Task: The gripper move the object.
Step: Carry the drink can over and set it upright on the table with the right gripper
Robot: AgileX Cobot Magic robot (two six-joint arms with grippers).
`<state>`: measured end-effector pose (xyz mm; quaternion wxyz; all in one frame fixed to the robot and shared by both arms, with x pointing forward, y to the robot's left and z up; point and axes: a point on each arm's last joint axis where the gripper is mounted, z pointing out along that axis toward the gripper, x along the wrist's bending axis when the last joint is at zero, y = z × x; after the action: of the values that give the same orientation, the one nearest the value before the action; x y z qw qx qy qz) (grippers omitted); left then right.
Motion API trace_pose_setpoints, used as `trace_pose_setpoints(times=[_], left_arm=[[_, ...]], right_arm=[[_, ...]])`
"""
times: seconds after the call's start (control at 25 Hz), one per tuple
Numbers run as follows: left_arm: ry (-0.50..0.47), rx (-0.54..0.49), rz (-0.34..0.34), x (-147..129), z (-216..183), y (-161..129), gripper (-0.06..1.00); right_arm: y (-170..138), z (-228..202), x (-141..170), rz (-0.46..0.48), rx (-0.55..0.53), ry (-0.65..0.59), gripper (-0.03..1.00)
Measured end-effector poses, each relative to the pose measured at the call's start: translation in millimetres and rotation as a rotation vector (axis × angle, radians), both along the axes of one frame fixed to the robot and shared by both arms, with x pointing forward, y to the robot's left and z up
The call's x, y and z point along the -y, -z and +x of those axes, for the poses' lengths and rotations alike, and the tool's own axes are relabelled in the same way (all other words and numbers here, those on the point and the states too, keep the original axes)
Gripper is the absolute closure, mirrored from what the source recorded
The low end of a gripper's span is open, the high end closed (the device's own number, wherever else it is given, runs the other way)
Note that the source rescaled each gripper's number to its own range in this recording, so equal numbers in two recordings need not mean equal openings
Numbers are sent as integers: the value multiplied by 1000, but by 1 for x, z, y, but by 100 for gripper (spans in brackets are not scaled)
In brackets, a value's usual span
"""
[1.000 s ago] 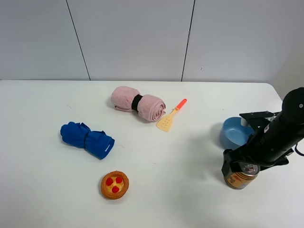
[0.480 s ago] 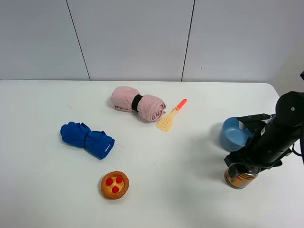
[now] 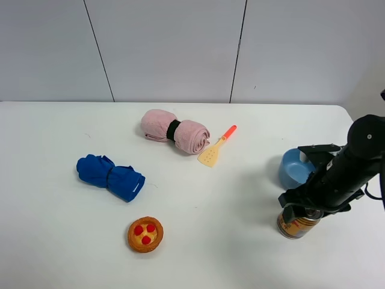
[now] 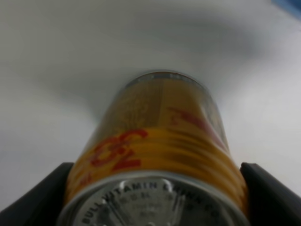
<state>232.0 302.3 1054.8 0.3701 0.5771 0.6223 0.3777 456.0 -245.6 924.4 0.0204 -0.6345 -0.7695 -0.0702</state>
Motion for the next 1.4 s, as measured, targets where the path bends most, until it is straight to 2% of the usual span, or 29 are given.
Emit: trace_pose_setpoints(times=[0.16,0.4,0.52,0.64,0.76,0.96,1.08,1.4], left_arm=[[0,0,0,0,0,0,-6],[0,0,0,0,0,0,-6],[0,0,0,0,0,0,-6],[0,0,0,0,0,0,-6],[0,0,0,0,0,0,-6],[0,0,0,0,0,0,-6],[0,0,0,0,0,0,-6],[0,0,0,0,0,0,-6]], right_arm=[[-15,-1,-7,50,29,16,96],[-71,23,-16,102,130,-9,96],[-88,32,-17,104,163,-19,96],[-121,49,-13,33,254,-32,96],[-138,60,-4,-45,297,-16,96],[-137,79,8,-95,287,21,96],[-117,103,8,-114,243,24,96],[-95,153,0,-115,249,22,96]])
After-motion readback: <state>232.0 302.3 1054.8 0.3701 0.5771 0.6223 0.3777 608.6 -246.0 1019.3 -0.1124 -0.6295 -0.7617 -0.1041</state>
